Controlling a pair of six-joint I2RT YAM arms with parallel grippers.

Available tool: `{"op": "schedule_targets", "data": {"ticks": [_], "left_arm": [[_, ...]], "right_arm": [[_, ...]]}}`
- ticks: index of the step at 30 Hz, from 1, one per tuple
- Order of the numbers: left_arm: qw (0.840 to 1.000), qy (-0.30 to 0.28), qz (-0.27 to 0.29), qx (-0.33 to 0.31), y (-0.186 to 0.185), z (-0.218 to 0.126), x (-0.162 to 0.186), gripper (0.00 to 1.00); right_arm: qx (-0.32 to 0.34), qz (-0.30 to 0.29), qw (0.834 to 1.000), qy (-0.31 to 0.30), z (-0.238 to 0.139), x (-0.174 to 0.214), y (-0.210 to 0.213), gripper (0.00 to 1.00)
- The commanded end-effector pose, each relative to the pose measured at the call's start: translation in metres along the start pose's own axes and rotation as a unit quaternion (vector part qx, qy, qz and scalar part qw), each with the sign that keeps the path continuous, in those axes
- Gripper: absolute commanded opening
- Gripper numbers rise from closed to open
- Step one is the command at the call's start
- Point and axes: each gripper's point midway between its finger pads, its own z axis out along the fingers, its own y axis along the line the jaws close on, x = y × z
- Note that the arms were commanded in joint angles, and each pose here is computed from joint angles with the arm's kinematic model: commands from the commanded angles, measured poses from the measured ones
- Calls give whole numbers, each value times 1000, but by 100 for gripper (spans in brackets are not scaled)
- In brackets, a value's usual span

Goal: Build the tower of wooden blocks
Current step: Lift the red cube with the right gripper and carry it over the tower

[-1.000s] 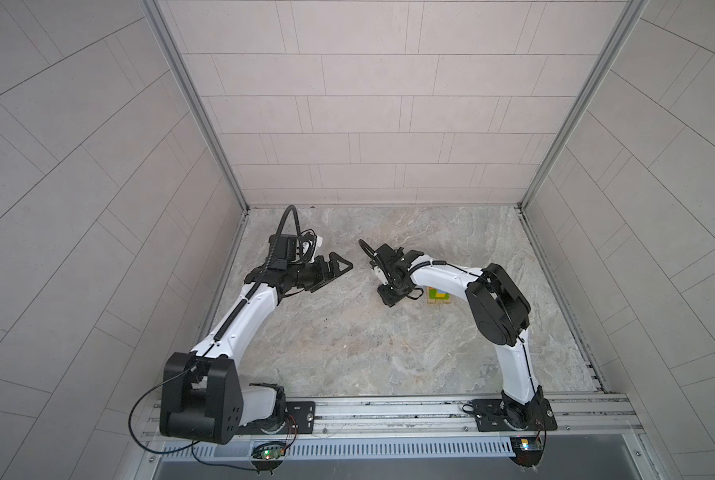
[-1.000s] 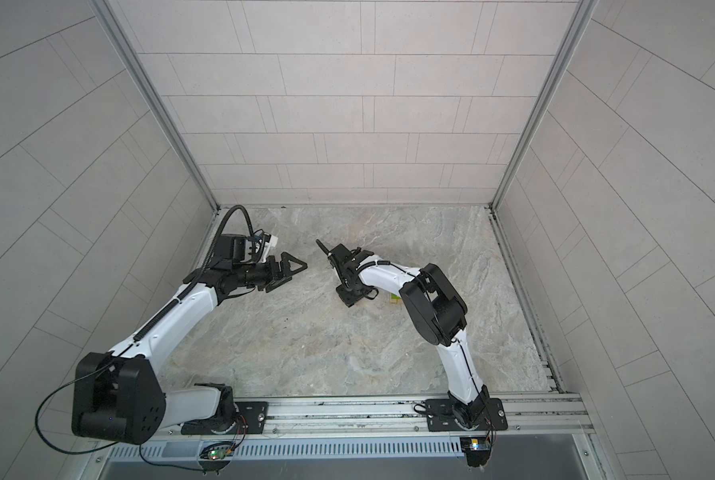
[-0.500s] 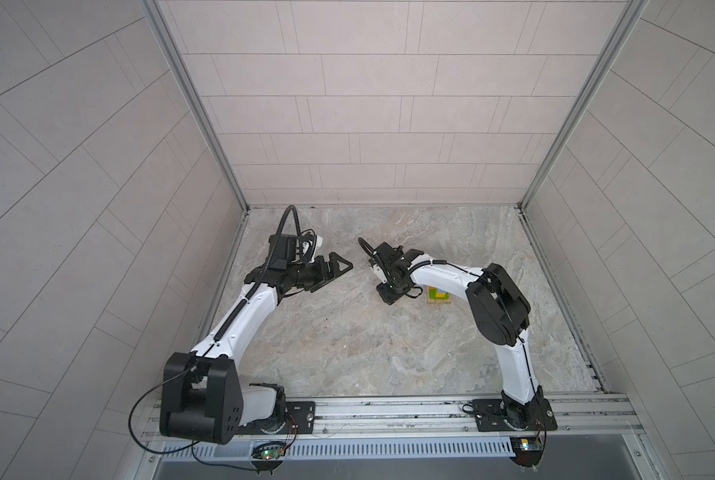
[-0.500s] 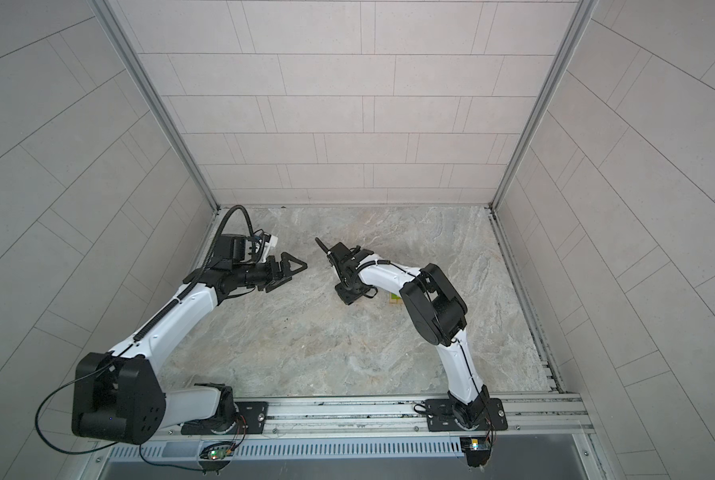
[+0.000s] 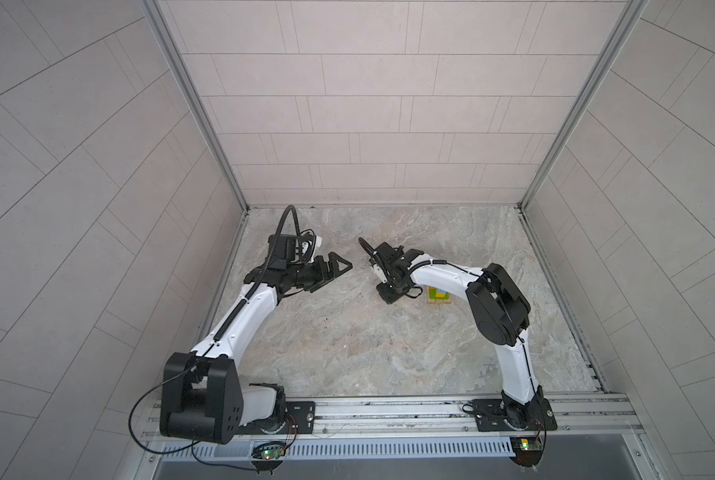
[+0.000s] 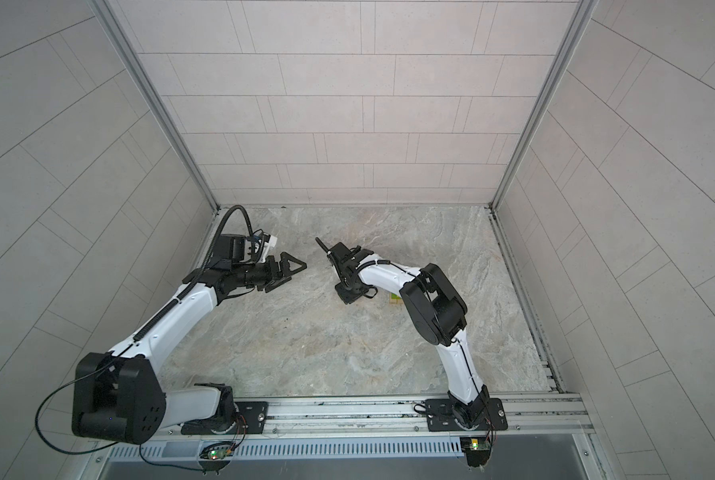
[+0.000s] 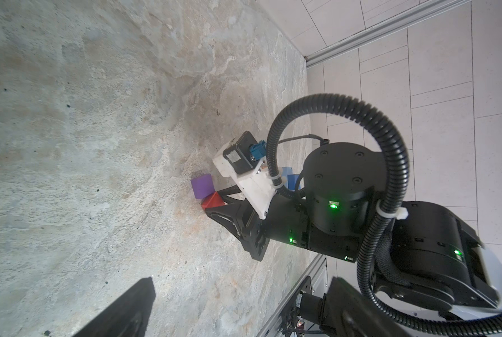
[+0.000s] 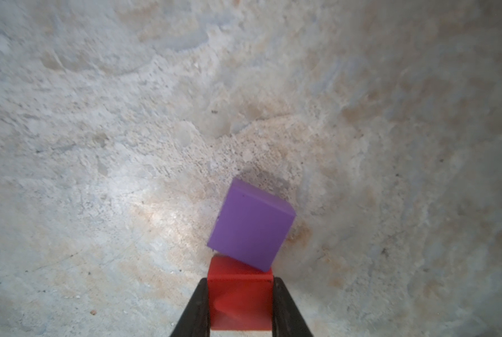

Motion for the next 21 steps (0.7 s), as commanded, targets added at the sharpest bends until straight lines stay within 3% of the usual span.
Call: {"op": "schedule_targets", "data": {"ticks": [1,14,21], "left_arm": [[1000,-7,12,4,-5,-6,-1,100],[1000,-6,12,4,-5,-5,-1,100],[1000,-6,11,6,-5,-5,-1,100]], "right_arm": [[-3,16,1000,1,-8,-2,0,29],[-1,156,987,-39,-72,-13,-32,29],[22,201,978,-60,-110,-15,-52,29]]}}
